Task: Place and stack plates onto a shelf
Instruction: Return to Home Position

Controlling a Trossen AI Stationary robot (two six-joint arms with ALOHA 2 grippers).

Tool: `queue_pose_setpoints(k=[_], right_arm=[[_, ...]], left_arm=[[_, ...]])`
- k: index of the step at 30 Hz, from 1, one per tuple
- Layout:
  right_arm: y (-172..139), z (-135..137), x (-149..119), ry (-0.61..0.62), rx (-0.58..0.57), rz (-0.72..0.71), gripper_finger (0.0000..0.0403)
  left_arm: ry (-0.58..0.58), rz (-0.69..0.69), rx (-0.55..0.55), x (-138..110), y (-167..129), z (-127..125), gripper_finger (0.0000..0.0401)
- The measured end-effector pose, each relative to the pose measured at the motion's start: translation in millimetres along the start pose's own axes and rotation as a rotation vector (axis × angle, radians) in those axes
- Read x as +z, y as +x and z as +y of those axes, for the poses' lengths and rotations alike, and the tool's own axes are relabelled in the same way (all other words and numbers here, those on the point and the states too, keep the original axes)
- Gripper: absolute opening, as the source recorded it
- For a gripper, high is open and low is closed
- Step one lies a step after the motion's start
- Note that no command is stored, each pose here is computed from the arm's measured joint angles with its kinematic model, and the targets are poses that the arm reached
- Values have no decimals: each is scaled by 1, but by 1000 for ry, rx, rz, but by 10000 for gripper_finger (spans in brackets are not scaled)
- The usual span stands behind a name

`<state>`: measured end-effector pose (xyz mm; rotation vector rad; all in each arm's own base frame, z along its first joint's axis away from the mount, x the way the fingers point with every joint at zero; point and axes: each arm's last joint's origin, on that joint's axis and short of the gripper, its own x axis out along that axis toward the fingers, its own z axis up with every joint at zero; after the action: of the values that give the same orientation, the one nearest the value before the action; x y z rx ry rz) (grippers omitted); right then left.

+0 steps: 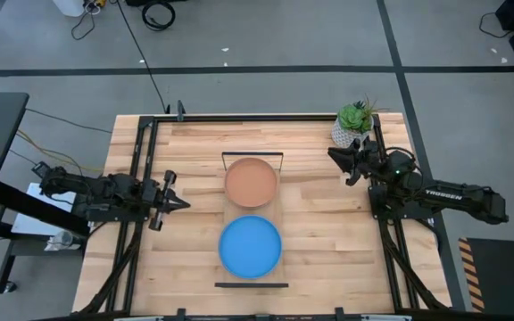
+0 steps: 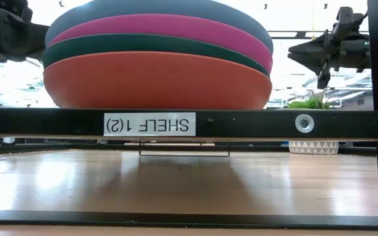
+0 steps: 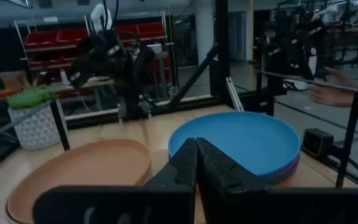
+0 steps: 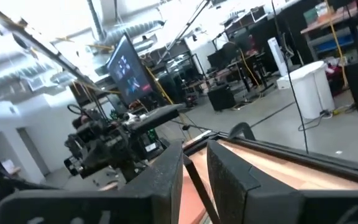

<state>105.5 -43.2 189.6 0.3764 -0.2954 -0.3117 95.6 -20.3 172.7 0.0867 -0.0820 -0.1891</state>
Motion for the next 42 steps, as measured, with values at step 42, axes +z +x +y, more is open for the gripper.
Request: queue_pose_setpoints(k=[42], right_arm=[[0,0,0,12,-2,-1,80]], left_arm=[[-392,1,2,0,0,0,11]])
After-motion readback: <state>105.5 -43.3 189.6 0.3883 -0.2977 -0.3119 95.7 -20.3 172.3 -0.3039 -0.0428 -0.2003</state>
